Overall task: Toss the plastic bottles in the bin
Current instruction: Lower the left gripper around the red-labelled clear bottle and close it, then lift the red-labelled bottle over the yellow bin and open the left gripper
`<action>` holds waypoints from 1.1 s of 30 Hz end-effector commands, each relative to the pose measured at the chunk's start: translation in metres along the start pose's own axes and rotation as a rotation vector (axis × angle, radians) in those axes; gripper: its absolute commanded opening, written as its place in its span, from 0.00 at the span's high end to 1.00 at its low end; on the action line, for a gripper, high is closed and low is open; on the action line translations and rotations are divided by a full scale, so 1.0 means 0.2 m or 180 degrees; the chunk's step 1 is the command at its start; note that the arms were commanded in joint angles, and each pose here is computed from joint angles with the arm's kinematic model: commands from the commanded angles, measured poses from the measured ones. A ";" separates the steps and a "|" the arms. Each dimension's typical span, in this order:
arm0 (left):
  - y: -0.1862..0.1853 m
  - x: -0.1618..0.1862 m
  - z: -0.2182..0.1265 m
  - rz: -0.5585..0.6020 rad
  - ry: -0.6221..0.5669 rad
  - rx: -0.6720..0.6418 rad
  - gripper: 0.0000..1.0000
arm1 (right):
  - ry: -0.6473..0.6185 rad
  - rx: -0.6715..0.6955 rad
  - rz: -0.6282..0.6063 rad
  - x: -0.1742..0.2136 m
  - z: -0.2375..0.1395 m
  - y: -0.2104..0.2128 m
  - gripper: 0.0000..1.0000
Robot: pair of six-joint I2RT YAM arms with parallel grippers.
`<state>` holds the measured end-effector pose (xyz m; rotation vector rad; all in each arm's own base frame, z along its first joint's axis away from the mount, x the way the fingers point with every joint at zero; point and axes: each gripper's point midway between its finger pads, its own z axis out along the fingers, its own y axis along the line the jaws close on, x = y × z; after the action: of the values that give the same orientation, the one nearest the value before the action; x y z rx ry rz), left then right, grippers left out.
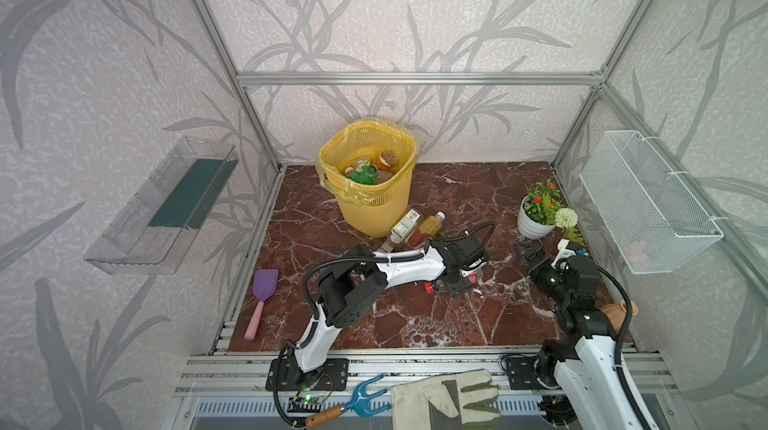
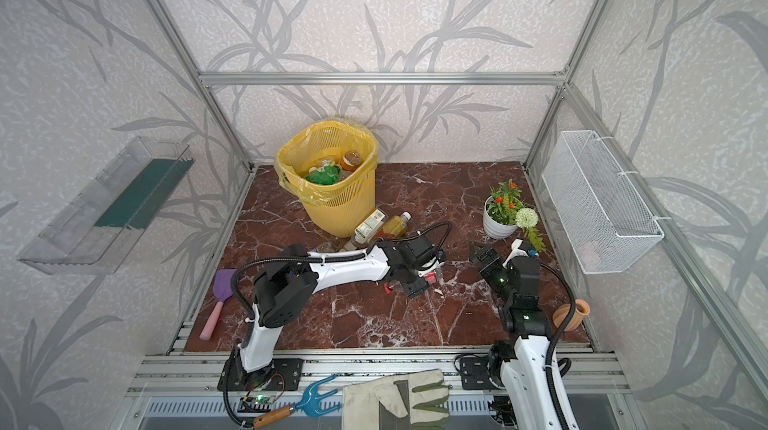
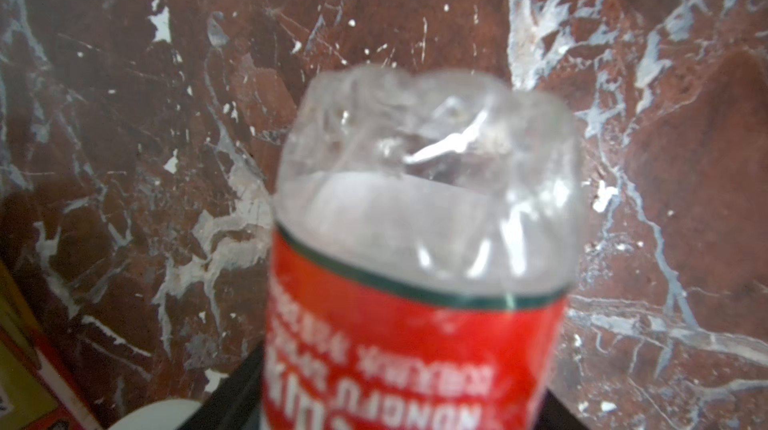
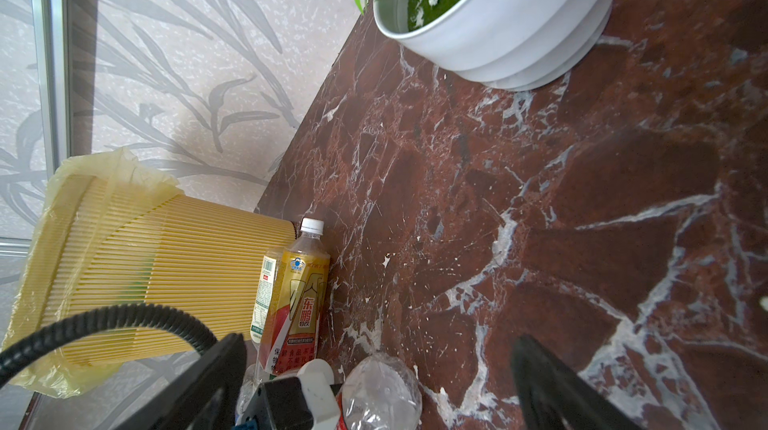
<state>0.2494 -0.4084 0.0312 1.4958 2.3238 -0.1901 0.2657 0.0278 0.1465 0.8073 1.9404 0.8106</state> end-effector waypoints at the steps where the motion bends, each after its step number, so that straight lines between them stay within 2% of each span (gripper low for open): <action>1: -0.02 -0.06 -0.10 -0.0030 -0.0239 0.0098 0.37 | 0.0045 0.0002 -0.0004 0.02 0.00 -0.02 0.01; 9: 0.03 -0.21 -0.49 -0.0179 -0.0931 -0.0012 0.38 | 0.0043 -0.0022 0.0034 0.03 0.00 -0.02 0.01; 18: 0.12 -0.30 -1.21 -0.0278 -0.2139 -0.0439 0.40 | 0.0029 -0.0085 0.0047 0.02 0.01 0.00 0.01; 23: 0.19 -0.23 -1.63 -0.0347 -0.2857 -0.1026 0.40 | 0.0045 -0.0139 0.0054 0.02 0.02 0.02 0.01; 28: 0.28 -0.13 -1.92 -0.0285 -0.3202 -0.1683 0.44 | 0.0047 -0.0171 0.0061 0.01 0.03 0.03 0.01; 33: 0.35 -0.09 -2.01 -0.0106 -0.3210 -0.2092 0.42 | 0.0055 -0.0175 0.0057 0.00 0.03 0.04 0.01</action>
<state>0.2147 -0.2830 0.4070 0.7627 1.4260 -0.2692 0.2704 0.0327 0.1415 0.8141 1.9424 0.8623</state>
